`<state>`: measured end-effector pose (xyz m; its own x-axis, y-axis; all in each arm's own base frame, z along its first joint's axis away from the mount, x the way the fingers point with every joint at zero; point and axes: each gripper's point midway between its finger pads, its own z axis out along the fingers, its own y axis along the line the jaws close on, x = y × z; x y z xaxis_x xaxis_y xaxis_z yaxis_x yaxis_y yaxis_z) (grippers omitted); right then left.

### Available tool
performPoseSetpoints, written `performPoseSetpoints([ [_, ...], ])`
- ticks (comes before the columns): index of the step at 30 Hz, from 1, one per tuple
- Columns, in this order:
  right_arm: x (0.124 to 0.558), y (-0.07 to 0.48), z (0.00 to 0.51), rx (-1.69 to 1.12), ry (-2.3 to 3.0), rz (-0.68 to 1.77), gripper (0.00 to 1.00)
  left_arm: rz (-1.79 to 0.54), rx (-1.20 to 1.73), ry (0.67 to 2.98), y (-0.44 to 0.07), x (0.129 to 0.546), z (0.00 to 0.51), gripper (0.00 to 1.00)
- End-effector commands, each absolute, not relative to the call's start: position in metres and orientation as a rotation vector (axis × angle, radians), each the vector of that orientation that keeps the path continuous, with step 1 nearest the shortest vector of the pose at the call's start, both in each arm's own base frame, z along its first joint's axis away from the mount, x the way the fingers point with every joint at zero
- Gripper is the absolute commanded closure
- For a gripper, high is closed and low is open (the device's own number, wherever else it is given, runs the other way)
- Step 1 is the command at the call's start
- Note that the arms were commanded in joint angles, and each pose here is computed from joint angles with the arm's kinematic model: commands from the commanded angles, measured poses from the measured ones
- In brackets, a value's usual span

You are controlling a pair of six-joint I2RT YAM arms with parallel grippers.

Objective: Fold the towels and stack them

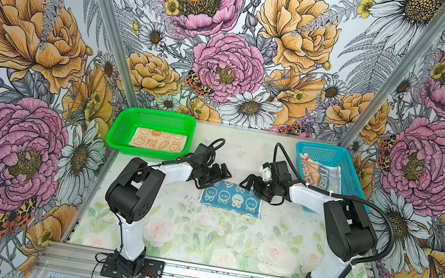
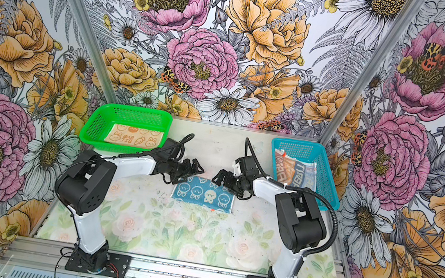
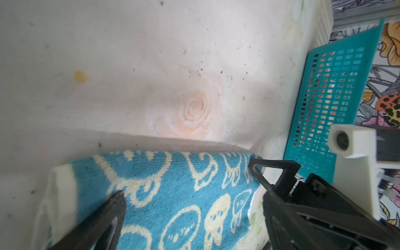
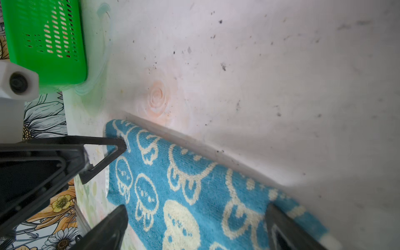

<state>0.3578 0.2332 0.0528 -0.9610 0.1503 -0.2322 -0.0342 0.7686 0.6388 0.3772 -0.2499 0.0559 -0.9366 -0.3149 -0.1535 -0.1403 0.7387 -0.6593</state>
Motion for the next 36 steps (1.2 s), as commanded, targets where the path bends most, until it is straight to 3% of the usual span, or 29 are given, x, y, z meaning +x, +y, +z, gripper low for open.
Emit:
performPoseSetpoints([
  [1,0.359,0.222,0.042,0.063,2.699,0.924,0.01,-0.957,-0.35,2.713,-0.239,0.375,0.037,0.01],
  [7,0.364,0.22,0.068,0.032,2.637,0.951,0.01,-0.94,-0.282,2.711,-0.237,0.377,0.053,0.01],
  [13,0.353,0.208,0.09,0.014,2.625,0.885,0.01,-0.755,-0.133,2.765,-0.223,0.368,0.087,0.01],
  [19,0.327,0.192,0.077,0.016,2.683,0.803,0.01,-0.525,-0.029,2.919,-0.197,0.342,0.07,0.01],
  [28,0.3,0.185,0.054,-0.001,2.752,0.753,0.01,-0.454,0.041,3.029,-0.2,0.327,0.044,0.03],
  [36,0.293,0.191,0.052,-0.024,2.761,0.746,0.01,-0.292,0.142,3.12,-0.202,0.319,0.021,0.1],
])
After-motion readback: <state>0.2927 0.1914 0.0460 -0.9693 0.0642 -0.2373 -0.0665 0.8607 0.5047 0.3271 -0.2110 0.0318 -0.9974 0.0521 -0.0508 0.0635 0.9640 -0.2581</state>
